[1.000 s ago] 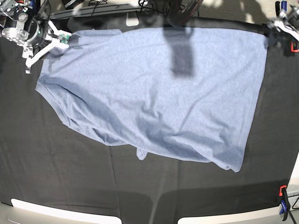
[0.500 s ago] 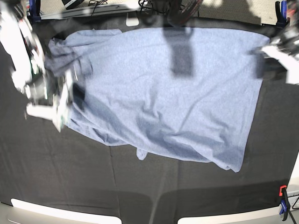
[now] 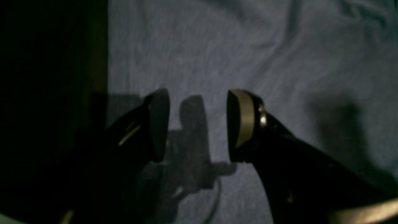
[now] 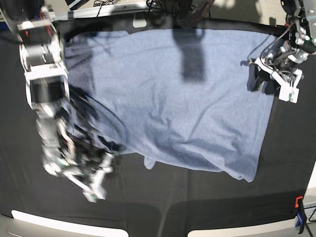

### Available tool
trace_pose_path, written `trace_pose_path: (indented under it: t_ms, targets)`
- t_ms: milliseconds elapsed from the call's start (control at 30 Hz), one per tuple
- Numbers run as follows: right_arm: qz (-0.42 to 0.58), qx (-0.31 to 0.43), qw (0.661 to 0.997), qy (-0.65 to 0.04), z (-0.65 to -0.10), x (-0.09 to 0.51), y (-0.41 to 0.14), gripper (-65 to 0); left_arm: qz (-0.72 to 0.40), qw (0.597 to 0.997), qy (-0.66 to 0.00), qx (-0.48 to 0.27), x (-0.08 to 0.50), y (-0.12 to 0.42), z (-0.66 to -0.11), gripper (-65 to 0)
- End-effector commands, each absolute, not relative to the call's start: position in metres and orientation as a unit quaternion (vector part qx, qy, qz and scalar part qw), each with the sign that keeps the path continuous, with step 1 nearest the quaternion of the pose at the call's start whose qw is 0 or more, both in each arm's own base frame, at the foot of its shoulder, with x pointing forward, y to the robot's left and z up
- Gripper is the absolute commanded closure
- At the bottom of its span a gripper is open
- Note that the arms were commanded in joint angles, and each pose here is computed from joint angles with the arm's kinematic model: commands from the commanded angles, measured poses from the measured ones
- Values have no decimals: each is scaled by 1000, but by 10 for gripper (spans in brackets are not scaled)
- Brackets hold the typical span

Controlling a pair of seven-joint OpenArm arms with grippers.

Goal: Layout the t-shirt on the table in an organized manner, then fold the t-shirt properly
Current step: 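Reach the right gripper down to the shirt hem and grasp it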

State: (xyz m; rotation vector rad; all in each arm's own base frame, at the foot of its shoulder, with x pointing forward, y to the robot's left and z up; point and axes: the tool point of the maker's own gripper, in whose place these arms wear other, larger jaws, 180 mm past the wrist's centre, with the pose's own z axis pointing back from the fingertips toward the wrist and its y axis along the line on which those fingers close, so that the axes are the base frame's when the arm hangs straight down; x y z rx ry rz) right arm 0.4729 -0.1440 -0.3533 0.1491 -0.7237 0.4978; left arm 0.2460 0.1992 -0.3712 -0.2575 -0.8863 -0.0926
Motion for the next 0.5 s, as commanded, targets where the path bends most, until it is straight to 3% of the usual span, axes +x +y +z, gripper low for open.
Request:
trace_pose_path:
  t_ms: [0, 167, 467]
  targets:
    - [253, 81, 891, -368, -334, 489, -138, -270, -43, 888, -441, -126, 250, 202, -365, -277]
    - [280, 89, 902, -316, -352, 489, -130, -270, -28, 899, -418, -129, 243, 207, -384, -277]
    - [361, 1, 897, -255, -384, 475, -133, -269, -27, 899, -417, -129, 242, 207, -385, -277]
